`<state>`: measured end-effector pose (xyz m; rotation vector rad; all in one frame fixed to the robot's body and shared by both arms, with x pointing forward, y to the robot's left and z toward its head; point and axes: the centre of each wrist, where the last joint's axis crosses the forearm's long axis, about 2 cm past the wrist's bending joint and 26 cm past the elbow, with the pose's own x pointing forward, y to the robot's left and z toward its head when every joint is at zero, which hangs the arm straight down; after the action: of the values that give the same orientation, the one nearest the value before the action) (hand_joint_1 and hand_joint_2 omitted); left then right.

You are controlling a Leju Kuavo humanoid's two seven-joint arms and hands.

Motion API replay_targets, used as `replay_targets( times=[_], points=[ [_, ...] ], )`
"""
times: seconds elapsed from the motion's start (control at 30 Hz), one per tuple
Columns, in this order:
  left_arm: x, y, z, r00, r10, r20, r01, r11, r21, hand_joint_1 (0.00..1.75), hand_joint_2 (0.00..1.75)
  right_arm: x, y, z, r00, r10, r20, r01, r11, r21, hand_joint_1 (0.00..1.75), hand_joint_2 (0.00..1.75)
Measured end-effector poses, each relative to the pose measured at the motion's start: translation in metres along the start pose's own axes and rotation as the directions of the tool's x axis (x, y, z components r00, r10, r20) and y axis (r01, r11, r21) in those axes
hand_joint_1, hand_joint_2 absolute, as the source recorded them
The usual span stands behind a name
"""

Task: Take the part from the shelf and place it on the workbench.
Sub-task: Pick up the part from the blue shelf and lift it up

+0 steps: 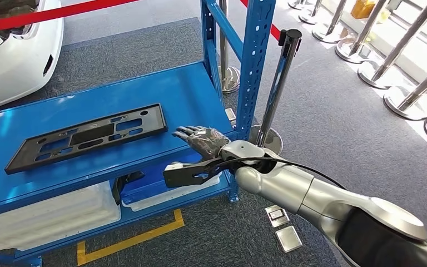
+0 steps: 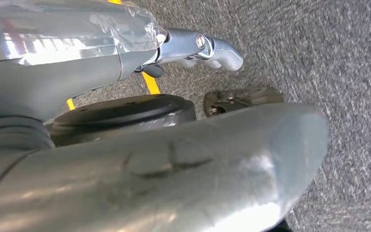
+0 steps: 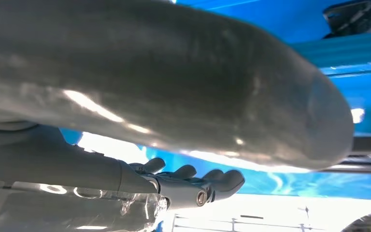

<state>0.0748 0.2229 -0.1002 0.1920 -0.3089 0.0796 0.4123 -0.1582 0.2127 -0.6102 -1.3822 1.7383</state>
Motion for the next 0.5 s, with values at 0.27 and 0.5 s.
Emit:
replay_targets(
  times=[0.27,0.5],
  points=[
    [0.0,0.0,0.0,1.0,-0.021,0.006,0.021,1.0,0.002,0.0,0.0,0.013,-0.003,-0.005,0.997,-0.026,0.077,0.023,0.999,0.041,0.0,0.0],
    [0.0,-0.001,0.001,0.999,-0.04,0.003,0.04,0.999,0.006,0.0,0.0,0.033,-0.01,-0.012,0.988,-0.05,0.145,0.043,0.998,0.05,0.0,0.0]
  ],
)
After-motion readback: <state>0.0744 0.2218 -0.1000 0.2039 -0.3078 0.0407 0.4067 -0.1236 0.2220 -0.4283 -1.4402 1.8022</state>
